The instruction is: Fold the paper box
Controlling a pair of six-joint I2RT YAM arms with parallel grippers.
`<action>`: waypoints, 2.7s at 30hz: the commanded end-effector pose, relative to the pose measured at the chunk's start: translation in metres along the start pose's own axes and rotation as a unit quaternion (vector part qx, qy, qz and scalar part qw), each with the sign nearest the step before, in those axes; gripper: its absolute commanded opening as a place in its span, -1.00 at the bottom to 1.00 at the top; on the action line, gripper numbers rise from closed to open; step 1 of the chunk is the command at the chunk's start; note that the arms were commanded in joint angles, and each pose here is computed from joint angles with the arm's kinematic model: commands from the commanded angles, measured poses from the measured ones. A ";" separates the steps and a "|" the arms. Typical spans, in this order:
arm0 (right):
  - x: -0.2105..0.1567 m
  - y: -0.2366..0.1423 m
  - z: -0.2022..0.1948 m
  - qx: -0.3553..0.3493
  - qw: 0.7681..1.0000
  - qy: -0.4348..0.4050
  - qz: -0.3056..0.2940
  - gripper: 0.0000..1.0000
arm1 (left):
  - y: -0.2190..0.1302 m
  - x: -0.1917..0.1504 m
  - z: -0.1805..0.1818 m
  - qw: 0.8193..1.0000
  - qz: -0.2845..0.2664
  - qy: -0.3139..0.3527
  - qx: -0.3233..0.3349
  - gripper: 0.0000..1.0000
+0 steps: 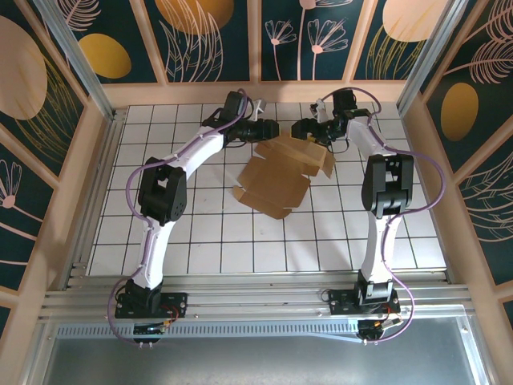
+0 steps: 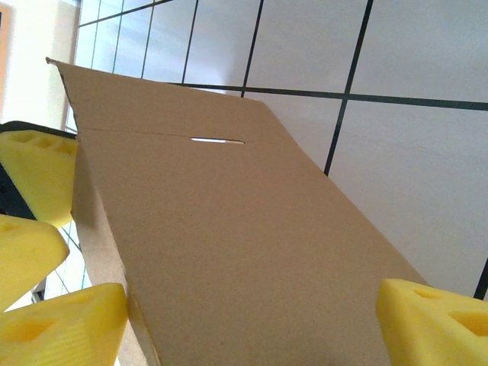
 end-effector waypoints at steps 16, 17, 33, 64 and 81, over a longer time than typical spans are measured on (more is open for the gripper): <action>-0.006 0.003 -0.002 -0.015 1.000 0.004 0.009 0.70 | -0.084 0.016 -0.001 0.976 -0.124 0.130 0.124 0.62; -0.006 0.003 -0.002 -0.015 1.000 0.004 0.008 0.70 | -0.086 0.011 0.008 0.975 -0.124 0.126 0.132 0.61; -0.004 0.002 0.000 -0.017 1.000 0.011 0.005 0.72 | -0.004 -0.025 0.087 0.992 -0.053 0.054 0.105 0.29; -0.002 0.001 -0.002 -0.013 0.999 0.040 0.001 0.67 | 0.052 -0.044 0.113 0.993 0.028 0.111 0.044 -0.29; -0.009 0.002 -0.003 -0.021 0.999 0.035 0.007 0.66 | 0.054 -0.021 0.098 0.977 -0.013 0.203 0.062 -0.54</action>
Point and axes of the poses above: each hand's point on the last joint's axis, 136 mm out from that joint toward the fingers, its own y axis out along the fingers, its own z axis along the line the jaws close on, x = y × z, the point moved 3 cm from there along -y, back along the fingers, and after that the axes turned 1 degree about -y, right-handed, at the moved point
